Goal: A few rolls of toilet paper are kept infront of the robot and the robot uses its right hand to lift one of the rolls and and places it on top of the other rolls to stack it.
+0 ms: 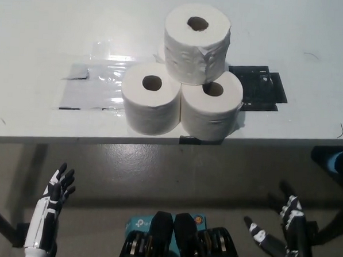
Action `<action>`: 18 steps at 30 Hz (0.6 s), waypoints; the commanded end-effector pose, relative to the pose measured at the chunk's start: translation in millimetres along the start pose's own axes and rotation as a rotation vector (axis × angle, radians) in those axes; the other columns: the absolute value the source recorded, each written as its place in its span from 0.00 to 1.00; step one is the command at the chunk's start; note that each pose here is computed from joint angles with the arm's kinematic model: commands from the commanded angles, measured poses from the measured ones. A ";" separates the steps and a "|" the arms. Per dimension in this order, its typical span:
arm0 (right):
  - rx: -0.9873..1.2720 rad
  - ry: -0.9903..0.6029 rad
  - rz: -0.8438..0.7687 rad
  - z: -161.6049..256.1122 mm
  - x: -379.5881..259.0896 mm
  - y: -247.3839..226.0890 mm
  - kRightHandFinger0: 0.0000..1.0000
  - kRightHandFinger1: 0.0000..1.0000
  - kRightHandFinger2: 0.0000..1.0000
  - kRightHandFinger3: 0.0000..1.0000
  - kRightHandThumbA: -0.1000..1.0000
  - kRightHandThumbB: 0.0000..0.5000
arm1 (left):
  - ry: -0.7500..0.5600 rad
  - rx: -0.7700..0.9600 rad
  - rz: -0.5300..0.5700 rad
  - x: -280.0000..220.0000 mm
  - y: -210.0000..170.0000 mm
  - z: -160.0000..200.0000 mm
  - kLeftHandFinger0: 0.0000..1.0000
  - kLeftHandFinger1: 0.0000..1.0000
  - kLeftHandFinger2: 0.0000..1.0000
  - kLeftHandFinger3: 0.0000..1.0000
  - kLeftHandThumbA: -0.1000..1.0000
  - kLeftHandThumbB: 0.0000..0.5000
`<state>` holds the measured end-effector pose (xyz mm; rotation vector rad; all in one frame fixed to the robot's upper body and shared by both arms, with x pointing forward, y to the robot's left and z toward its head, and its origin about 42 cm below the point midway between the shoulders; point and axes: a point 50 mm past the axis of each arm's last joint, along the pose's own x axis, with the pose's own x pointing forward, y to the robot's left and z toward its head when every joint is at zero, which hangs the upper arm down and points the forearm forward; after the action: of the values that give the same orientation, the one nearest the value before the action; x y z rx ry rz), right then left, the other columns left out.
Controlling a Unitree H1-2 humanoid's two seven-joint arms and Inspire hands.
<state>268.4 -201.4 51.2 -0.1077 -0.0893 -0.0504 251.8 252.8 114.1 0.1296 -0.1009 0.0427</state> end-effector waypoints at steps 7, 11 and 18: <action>-0.086 -0.118 0.005 5.0 -2.2 9.2 0.80 0.84 1.00 1.00 0.78 0.01 | -0.053 0.012 -0.023 3.1 -0.2 13.2 1.00 1.00 1.00 1.00 1.00 0.00; -0.085 -0.114 -0.004 2.6 -3.4 8.7 0.81 0.84 1.00 1.00 0.78 0.00 | -0.053 0.023 -0.027 4.5 -0.8 14.3 1.00 1.00 1.00 1.00 1.00 0.00; -0.101 -0.107 0.005 -0.9 -9.0 1.3 0.81 0.84 1.00 1.00 0.73 0.00 | -0.031 0.008 -0.031 -1.9 -7.2 9.6 1.00 1.00 1.00 1.00 1.00 0.00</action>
<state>262.3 -194.9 45.0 -0.2070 -0.1290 -0.0225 252.8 248.4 116.8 0.1354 -0.1096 0.0236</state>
